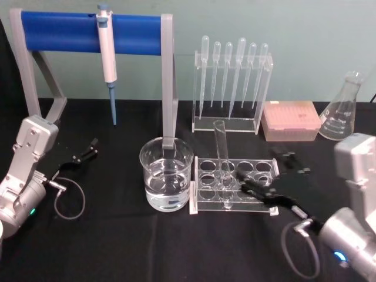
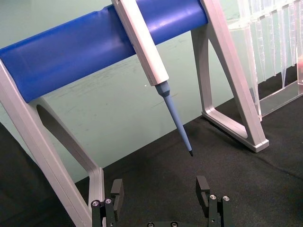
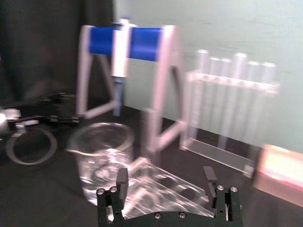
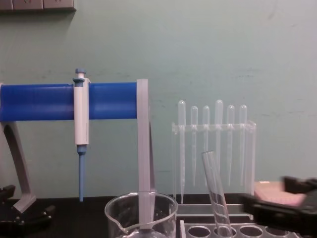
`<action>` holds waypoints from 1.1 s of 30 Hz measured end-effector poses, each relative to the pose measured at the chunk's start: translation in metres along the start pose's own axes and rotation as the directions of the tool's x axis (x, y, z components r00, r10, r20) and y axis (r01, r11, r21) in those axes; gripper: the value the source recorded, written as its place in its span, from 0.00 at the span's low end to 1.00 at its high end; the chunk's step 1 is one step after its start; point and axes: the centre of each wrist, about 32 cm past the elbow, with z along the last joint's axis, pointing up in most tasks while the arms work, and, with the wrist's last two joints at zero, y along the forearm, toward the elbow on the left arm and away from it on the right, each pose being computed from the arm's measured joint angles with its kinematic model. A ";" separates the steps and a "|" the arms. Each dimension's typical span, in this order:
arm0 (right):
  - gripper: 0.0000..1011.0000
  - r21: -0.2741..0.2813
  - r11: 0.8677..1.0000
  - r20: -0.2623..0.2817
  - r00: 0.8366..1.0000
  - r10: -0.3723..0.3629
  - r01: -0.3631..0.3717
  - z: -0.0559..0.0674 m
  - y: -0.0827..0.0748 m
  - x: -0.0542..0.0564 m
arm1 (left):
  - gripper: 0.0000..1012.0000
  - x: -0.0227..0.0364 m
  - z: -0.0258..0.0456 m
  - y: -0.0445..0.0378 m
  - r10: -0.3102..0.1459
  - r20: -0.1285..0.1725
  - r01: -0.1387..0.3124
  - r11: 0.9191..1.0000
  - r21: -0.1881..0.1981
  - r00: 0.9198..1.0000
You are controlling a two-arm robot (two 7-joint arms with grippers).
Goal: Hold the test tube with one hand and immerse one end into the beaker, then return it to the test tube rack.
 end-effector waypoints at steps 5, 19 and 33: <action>0.99 -0.028 0.989 0.021 0.989 -0.145 0.145 -0.007 -0.020 0.015 | 0.99 0.0000 0.0000 0.0000 0.000 0.000 0.000 1.000 0.000 1.000; 0.99 -0.069 0.934 0.147 0.930 -0.338 0.351 -0.028 -0.014 0.052 | 0.99 0.0000 0.0000 0.0000 0.000 0.000 0.000 1.000 0.000 1.000; 0.99 -0.123 0.939 0.337 0.904 -0.264 0.320 -0.052 0.021 0.057 | 0.99 0.0000 0.0000 0.0000 0.000 0.000 0.000 1.000 0.000 1.000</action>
